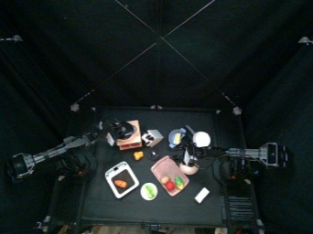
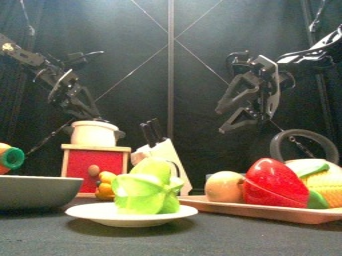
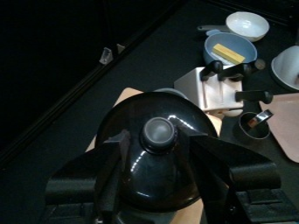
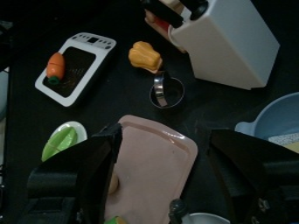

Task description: Grab pot lid

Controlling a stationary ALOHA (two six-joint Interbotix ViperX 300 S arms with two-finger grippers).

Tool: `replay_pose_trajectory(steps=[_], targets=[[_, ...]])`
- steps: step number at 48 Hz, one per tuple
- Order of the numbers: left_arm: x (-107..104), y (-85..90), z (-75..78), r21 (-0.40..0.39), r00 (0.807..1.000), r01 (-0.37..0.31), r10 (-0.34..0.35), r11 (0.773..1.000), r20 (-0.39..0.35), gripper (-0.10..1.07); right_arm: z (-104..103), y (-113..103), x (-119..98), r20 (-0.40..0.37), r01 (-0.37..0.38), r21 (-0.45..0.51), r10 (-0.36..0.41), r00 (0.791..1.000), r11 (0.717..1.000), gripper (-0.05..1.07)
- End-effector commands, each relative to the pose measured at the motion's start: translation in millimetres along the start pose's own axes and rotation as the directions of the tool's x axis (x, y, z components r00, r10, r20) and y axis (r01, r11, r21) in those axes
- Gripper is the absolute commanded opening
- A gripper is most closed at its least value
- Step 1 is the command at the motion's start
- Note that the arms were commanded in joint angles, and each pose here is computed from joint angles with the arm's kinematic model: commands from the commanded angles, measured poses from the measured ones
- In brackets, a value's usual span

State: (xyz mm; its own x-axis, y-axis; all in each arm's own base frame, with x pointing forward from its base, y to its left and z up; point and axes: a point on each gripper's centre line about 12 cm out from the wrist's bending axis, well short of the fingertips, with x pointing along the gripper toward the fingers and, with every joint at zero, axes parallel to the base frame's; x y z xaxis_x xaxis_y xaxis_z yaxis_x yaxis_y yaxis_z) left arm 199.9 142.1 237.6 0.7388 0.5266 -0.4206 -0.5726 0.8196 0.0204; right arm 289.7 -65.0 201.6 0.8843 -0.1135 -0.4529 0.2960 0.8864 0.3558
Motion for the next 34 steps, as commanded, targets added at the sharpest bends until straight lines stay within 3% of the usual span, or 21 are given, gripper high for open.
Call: replay_pose_trajectory(steps=[1, 34], targets=[[1.6, 0.8, 5.8, 0.003, 1.0, -0.003, 0.003, 1.0, 0.018, 0.85, 12.1, 3.7, -0.9, 0.035, -0.014, -0.007, 0.014, 0.999, 1.0, 0.98], [4.1, 1.1, 7.1, 0.024, 0.999, -0.004, 0.003, 1.0, 0.04, 0.78, 12.0, 3.7, -0.9, 0.035, -0.014, -0.008, 0.014, 0.999, 1.0, 0.98]])
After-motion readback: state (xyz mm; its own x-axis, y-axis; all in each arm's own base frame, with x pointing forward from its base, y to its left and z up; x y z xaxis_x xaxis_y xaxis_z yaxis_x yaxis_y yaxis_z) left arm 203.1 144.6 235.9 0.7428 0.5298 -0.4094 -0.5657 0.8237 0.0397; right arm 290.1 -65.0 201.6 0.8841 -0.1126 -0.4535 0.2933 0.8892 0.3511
